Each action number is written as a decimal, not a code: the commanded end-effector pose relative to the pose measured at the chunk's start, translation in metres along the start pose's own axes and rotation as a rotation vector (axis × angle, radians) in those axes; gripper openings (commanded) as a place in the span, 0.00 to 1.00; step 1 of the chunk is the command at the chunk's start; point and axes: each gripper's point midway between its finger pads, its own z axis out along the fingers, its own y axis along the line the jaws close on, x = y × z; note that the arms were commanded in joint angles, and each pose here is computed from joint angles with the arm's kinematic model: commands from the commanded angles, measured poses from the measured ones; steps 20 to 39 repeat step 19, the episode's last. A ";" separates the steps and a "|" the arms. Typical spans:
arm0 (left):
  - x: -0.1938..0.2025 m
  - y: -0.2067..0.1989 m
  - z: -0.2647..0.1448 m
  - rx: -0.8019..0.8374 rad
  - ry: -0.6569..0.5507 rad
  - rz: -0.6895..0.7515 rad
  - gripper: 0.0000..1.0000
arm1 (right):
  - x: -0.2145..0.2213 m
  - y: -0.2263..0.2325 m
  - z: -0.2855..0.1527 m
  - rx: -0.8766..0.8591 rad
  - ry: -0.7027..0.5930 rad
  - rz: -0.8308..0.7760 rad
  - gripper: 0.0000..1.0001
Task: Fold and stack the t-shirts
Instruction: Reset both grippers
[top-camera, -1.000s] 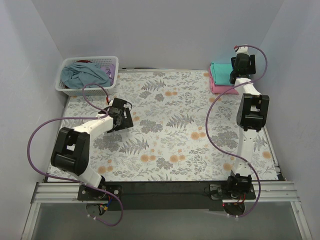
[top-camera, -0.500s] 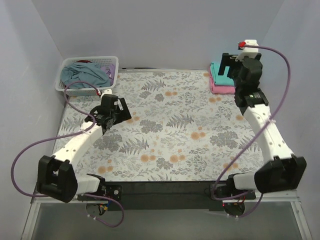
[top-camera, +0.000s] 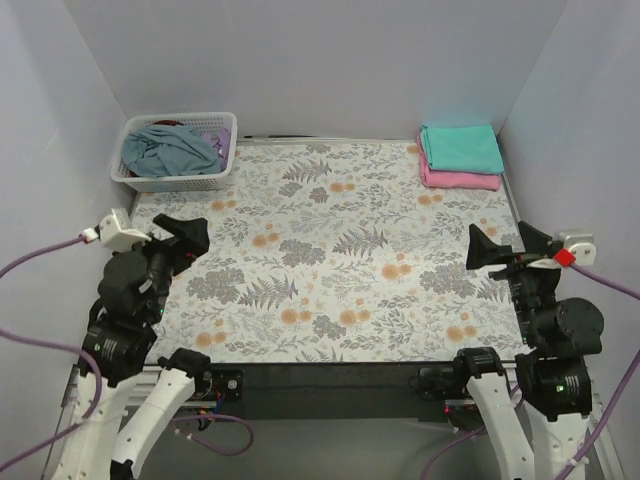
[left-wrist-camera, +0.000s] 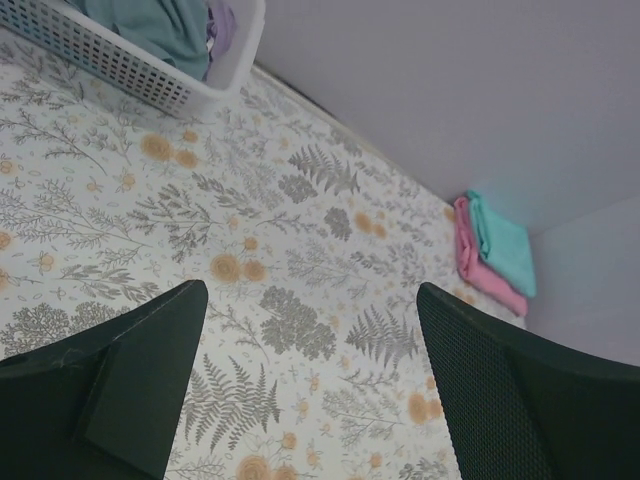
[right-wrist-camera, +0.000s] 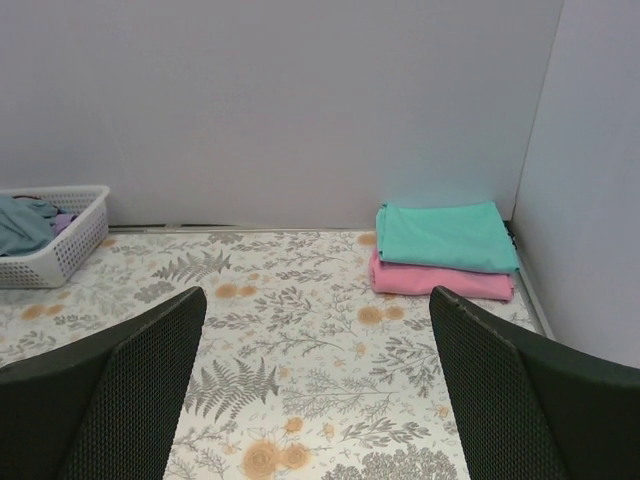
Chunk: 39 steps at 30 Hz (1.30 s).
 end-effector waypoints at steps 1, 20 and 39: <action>0.014 0.029 -0.016 -0.053 -0.021 -0.060 0.86 | 0.042 -0.002 -0.016 0.006 0.069 0.036 0.98; 0.024 0.065 -0.023 -0.095 -0.134 -0.101 0.88 | 0.078 -0.006 -0.014 0.005 0.105 0.025 0.98; 0.024 0.065 -0.023 -0.095 -0.134 -0.101 0.88 | 0.078 -0.006 -0.014 0.005 0.105 0.025 0.98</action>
